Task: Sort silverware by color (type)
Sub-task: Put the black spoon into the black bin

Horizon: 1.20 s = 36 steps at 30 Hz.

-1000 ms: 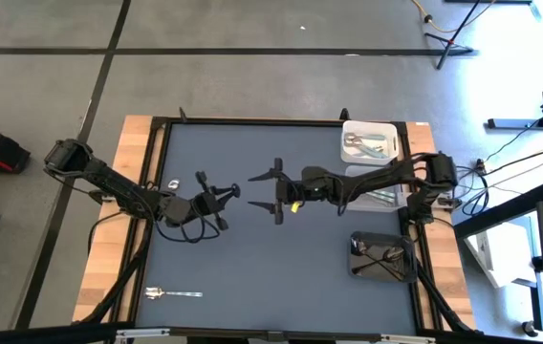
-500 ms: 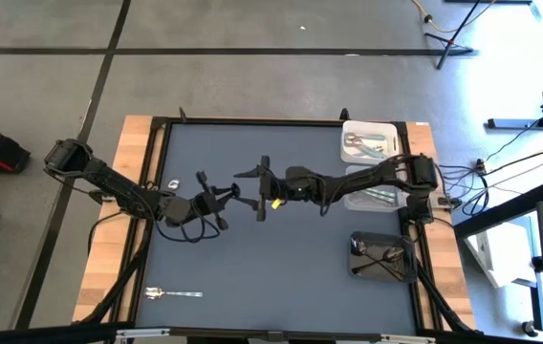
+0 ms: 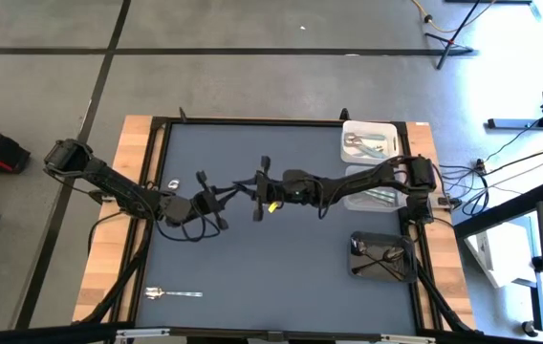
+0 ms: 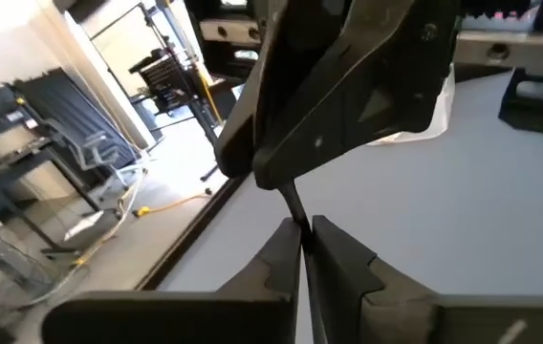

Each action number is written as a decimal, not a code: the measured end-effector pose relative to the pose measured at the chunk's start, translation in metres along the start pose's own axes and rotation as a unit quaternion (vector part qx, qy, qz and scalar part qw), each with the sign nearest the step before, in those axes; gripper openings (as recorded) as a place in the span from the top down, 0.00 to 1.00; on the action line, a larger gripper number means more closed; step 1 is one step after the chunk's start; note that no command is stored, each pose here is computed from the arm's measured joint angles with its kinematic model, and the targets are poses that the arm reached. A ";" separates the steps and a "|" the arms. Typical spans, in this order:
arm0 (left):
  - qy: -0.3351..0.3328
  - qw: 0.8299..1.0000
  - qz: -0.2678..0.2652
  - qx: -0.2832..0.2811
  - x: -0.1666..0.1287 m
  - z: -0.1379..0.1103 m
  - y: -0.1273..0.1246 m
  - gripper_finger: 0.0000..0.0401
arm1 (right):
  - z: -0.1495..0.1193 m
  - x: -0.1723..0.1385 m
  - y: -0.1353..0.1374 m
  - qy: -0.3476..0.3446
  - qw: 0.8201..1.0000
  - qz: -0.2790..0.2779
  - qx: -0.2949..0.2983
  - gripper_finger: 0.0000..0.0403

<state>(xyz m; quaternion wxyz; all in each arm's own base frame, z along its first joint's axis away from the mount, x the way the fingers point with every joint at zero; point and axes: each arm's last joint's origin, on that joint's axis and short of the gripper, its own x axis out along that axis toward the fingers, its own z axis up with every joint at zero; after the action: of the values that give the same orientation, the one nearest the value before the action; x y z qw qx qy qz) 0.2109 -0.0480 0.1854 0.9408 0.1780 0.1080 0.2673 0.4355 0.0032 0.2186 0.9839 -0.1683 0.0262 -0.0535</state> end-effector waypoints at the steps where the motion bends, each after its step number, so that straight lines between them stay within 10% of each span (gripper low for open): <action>1: 0.000 1.000 -0.001 -0.005 0.000 0.000 0.000 0.95 | 0.000 0.000 0.002 0.001 1.000 0.002 -0.005 0.98; 12: -0.019 0.999 -0.024 -0.024 -0.005 0.006 0.000 0.73 | 0.007 -0.008 0.003 0.047 0.998 0.004 -0.040 0.97; 25: 0.075 0.980 -0.177 -0.058 -0.010 -0.004 0.003 0.51 | 0.059 -0.068 0.023 0.183 0.979 0.041 -0.084 0.98; 36: 0.103 0.956 -0.265 -0.067 -0.016 -0.009 -0.006 0.51 | 0.116 -0.167 0.012 0.263 0.960 0.082 0.055 0.98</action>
<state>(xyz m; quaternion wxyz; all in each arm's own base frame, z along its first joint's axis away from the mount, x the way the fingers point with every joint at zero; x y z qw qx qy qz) 0.1977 -0.0590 0.1768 0.9714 0.0510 0.2299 0.0316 0.2787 0.0718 0.3294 0.9510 -0.0908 0.2951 -0.0169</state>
